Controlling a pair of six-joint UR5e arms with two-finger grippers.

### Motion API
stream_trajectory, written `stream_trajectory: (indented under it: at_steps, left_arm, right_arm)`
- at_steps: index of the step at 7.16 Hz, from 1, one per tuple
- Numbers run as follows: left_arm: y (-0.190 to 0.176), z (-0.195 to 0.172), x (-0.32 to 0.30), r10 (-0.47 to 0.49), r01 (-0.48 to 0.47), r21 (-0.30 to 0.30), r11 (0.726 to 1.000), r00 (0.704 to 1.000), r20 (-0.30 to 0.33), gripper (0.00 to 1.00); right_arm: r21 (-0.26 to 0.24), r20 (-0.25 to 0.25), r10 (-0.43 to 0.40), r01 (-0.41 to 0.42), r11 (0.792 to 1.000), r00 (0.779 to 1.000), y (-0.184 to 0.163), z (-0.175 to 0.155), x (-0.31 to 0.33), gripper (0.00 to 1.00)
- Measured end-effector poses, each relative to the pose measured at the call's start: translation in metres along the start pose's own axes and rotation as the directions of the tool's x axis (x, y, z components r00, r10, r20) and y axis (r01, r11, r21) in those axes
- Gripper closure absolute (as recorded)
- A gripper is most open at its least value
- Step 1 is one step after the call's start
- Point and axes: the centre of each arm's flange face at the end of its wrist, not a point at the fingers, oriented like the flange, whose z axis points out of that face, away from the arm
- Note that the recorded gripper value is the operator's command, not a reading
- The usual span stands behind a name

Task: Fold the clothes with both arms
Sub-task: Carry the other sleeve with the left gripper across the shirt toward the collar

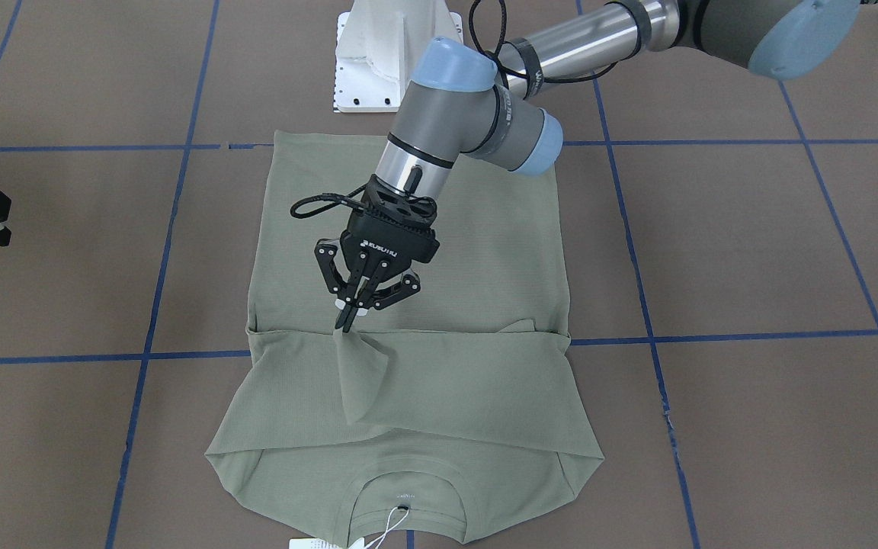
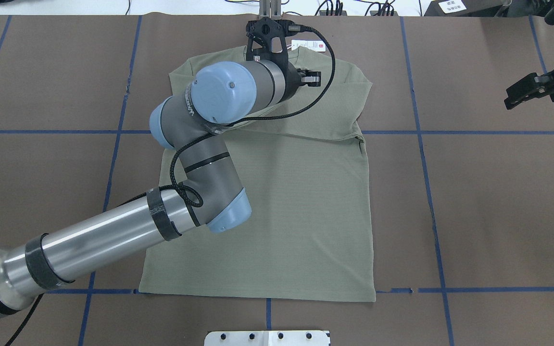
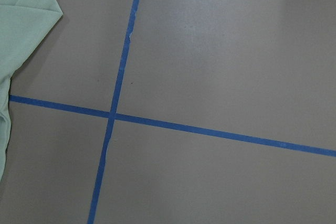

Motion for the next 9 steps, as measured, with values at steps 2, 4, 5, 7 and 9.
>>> stream_trajectory:
  at_steps: [2,4,5,7,9]
  left_arm:
    - [0.033,0.008,0.015,0.073,-0.072,0.010,0.997,0.994,-0.086,0.00]
    - [0.048,0.007,0.026,0.078,-0.079,-0.001,0.997,0.990,-0.114,0.00]
    - [0.052,0.005,0.027,0.084,-0.087,-0.019,0.996,0.990,-0.116,0.00]
    - [0.034,-0.009,0.015,0.097,-0.106,-0.140,0.984,0.993,-0.068,0.00]
    - [0.002,-0.047,-0.026,0.143,-0.132,-0.278,0.952,0.990,0.020,0.00]
  right_arm:
    - [0.004,0.001,0.000,0.000,1.000,1.000,-0.001,-0.002,-0.001,0.00]
    - [0.002,-0.002,0.002,-0.002,1.000,1.000,-0.002,0.000,0.000,0.00]
    - [0.003,-0.002,-0.001,0.001,1.000,1.000,-0.004,0.000,-0.002,0.00]
    - [0.026,0.017,-0.038,0.038,0.999,0.999,-0.017,-0.006,-0.025,0.00]
    - [0.083,0.067,-0.131,0.125,0.989,0.989,-0.030,-0.003,-0.079,0.00]
